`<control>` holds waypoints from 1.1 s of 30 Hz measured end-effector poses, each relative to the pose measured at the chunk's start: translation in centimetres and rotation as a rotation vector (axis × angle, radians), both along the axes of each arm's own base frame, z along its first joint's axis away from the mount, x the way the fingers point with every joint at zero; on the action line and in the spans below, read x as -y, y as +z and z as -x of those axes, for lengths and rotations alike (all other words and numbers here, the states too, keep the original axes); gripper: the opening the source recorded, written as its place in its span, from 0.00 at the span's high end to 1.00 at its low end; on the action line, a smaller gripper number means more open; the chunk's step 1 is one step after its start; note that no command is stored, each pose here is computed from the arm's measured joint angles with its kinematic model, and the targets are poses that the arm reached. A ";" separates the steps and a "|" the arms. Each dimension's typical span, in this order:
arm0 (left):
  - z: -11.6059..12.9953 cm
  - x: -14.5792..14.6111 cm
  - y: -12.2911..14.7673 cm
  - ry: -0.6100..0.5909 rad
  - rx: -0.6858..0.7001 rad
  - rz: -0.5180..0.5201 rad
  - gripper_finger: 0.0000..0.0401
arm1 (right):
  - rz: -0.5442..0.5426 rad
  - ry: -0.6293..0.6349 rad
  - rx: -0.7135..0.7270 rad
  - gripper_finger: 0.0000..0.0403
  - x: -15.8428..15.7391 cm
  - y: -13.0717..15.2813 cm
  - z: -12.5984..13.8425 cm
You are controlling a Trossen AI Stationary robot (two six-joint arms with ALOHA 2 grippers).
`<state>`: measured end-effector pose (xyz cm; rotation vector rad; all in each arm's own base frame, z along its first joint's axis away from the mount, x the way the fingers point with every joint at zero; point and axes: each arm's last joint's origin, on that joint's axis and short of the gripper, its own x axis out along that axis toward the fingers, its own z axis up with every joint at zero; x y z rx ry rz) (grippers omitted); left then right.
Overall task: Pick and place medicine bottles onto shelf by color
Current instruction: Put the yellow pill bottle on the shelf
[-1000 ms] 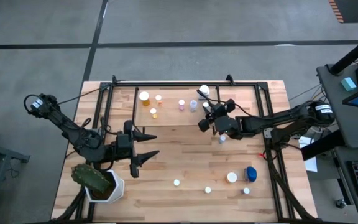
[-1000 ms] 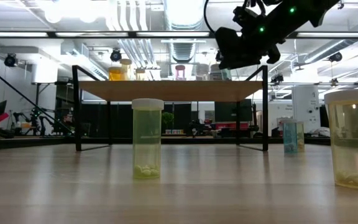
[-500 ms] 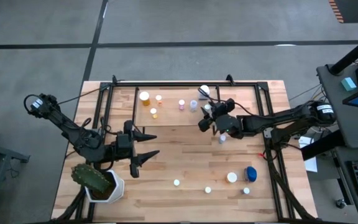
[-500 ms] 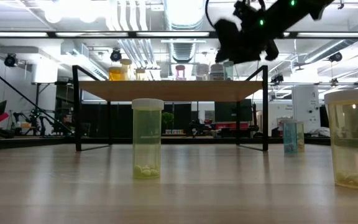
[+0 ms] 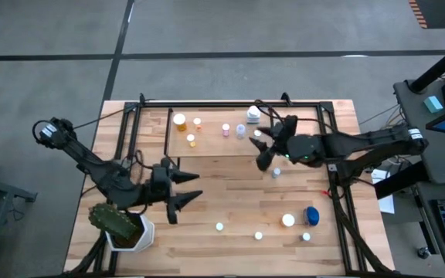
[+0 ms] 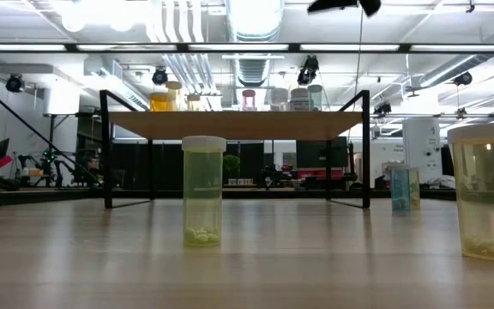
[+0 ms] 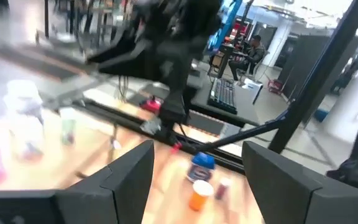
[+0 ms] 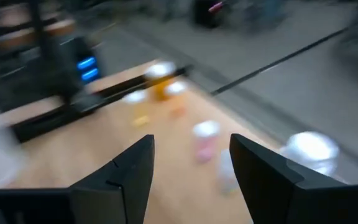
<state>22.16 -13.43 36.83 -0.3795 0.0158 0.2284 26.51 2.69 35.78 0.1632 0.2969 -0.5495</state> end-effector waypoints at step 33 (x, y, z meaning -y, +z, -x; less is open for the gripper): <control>-12.2 8.5 -16.1 -0.135 -0.895 0.047 0.49 | -0.061 0.430 -0.212 0.55 -6.6 1.0 5.5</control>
